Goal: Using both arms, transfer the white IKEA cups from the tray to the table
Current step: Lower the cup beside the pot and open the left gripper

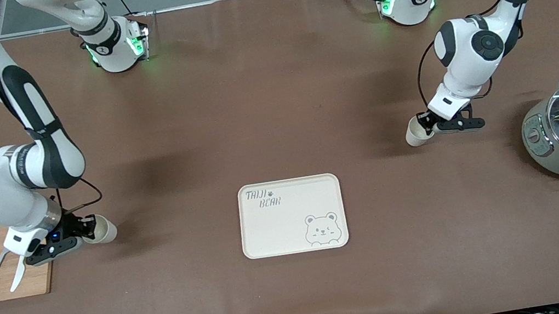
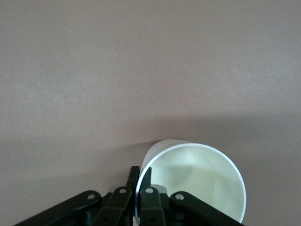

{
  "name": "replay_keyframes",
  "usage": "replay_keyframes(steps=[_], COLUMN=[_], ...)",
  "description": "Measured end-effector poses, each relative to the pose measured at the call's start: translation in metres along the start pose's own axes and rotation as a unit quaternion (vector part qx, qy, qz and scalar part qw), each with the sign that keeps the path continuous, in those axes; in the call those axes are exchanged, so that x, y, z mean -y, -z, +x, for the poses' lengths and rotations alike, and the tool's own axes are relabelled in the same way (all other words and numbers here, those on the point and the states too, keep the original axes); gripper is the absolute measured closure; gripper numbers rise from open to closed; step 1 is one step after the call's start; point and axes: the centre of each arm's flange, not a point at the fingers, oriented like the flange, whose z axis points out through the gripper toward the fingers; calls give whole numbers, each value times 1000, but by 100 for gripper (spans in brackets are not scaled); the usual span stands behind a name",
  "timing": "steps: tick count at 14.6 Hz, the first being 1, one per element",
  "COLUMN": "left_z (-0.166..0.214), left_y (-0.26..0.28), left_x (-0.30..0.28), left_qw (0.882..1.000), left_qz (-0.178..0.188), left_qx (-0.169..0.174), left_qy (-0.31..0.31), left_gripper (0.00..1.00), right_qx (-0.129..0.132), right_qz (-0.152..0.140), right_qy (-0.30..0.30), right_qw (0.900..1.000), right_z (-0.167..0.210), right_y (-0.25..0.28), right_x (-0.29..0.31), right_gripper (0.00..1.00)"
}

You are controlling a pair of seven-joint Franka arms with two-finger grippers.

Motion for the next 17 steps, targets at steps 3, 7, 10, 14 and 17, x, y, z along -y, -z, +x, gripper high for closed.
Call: replay_keyframes(steps=[3, 7, 10, 14, 17], left_z=[2, 15, 29, 40, 52], left_y=[1, 22, 67, 131, 168], left_x=[-3, -6, -11, -19, -20], left_qw=[1000, 1000, 999, 997, 994], left_qz=[-1, -3, -7, -10, 9], left_qx=[-3, -1, 35, 77, 109], left_qy=[-3, -5, -3, -5, -27], left_gripper=[72, 32, 1, 0, 0], right_qx=[-2, -6, -8, -9, -10], right_qz=[-1, -3, -4, -3, -3], right_qy=[2, 3, 4, 5, 5], right_qw=[1000, 1000, 1000, 1000, 1000], right_z=[-1, -1, -2, -1, -1], right_y=[-12, -21, -30, -34, -34], right_x=[4, 6, 8, 11, 11], right_gripper=[96, 96, 96, 96, 92])
